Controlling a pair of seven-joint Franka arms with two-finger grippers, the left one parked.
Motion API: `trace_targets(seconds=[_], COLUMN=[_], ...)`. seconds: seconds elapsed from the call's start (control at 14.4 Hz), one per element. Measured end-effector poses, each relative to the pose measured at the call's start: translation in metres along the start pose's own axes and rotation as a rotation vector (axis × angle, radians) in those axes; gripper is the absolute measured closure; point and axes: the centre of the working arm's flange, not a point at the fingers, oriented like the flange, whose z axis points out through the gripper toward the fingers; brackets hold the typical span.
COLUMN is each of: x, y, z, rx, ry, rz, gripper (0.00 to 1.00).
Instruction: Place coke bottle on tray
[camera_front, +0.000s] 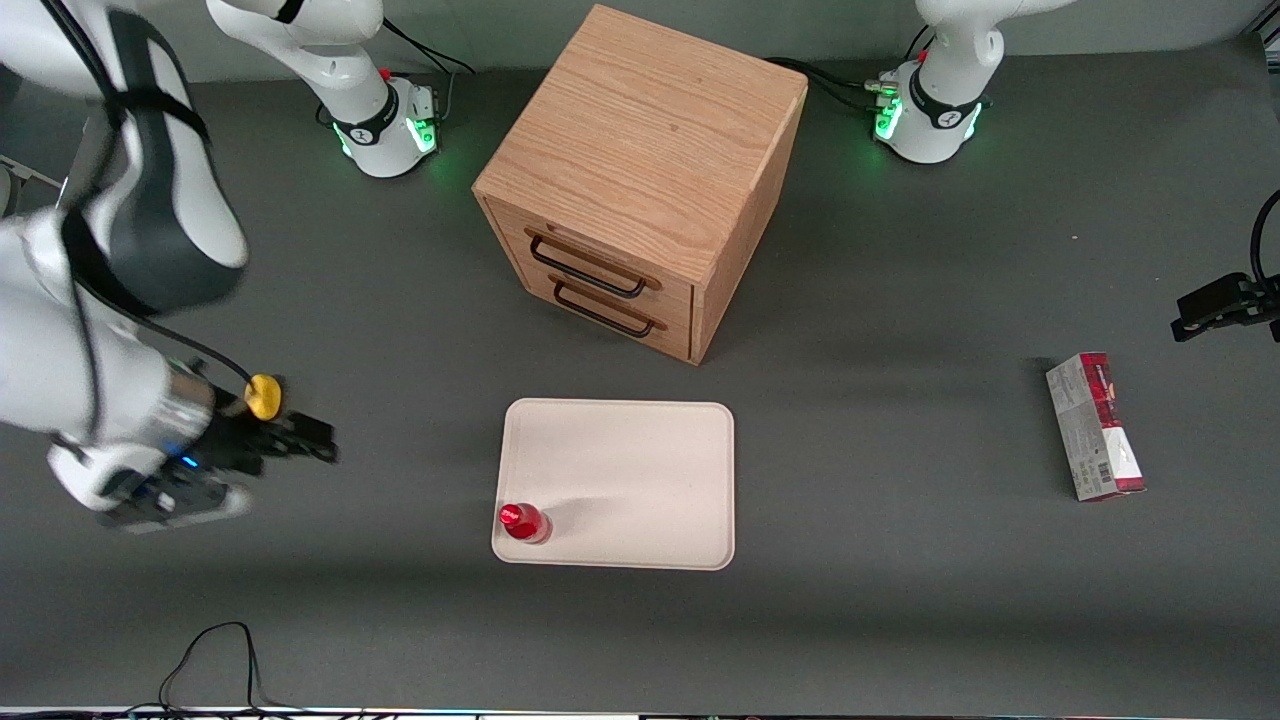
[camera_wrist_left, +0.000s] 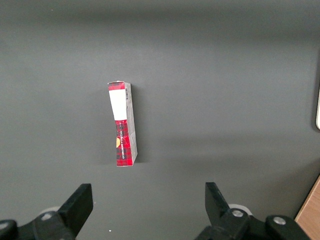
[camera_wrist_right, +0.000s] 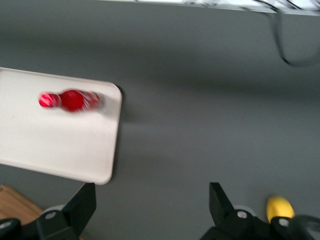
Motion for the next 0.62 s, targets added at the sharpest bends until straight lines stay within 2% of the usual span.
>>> trace_targets(seconds=[0.14,0.35,0.62], x=[-0.048,-0.103,-0.115], y=[0.028,0.036,0.036], z=[-0.027,-0.048,-0.050], rx=[-0.019,-0.041,-0.046], ry=[-0.008,-0.028,-0.043], rz=[0.062,0.088,0.091], gripper=[0.00,0.00,0.00])
